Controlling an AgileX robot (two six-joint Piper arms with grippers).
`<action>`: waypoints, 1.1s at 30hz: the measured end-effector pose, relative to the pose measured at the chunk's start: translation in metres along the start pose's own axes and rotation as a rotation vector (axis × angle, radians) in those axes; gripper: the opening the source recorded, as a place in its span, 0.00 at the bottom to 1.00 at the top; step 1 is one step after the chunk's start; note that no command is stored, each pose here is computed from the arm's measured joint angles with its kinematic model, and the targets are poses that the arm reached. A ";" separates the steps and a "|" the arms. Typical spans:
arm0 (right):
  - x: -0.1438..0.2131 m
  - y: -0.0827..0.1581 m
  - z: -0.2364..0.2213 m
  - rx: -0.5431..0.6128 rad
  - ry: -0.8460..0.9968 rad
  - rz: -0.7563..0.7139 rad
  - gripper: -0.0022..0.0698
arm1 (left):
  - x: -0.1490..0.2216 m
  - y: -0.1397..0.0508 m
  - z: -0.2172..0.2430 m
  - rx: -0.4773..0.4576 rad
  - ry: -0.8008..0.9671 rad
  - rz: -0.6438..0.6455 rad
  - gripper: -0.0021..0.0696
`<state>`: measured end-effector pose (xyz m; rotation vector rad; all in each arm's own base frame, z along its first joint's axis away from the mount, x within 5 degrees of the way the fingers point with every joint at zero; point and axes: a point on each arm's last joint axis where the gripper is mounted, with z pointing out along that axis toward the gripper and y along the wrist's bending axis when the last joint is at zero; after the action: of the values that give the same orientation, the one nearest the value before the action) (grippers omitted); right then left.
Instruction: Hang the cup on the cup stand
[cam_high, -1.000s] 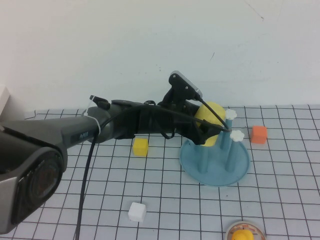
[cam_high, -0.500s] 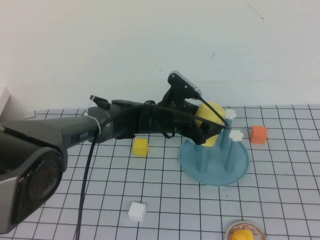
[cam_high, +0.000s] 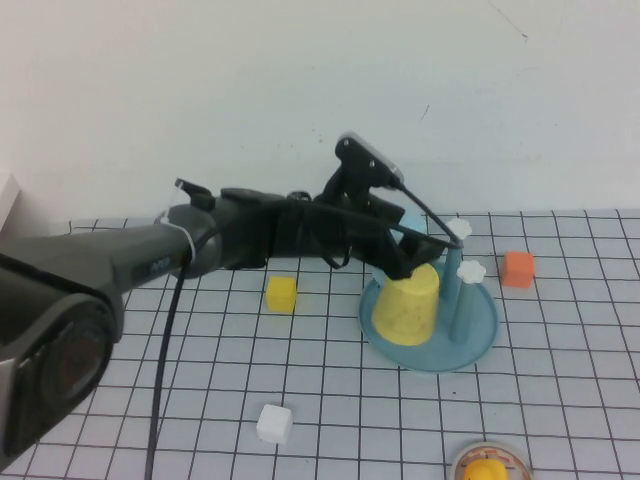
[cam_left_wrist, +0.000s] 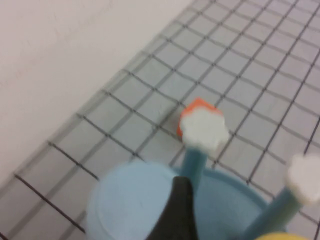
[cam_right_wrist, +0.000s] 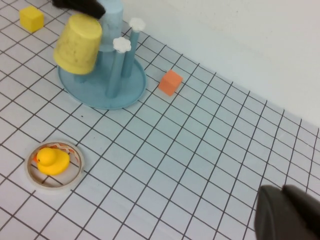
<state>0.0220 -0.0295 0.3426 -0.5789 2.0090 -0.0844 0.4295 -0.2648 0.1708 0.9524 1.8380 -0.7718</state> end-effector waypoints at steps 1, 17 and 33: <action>0.000 0.000 0.000 0.000 -0.003 0.000 0.03 | -0.007 -0.001 -0.004 -0.010 -0.011 0.008 0.87; -0.020 -0.004 -0.002 0.052 -0.218 -0.073 0.03 | -0.178 -0.051 -0.169 -0.408 -0.247 0.467 0.04; -0.042 0.063 0.040 -0.521 -0.076 -0.607 0.03 | -0.172 -0.145 -0.290 -0.105 0.196 0.328 0.03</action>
<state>0.0488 0.0510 0.3383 -1.4890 1.7148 0.0988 0.2333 -0.1540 0.4608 1.2560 1.8033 -0.3891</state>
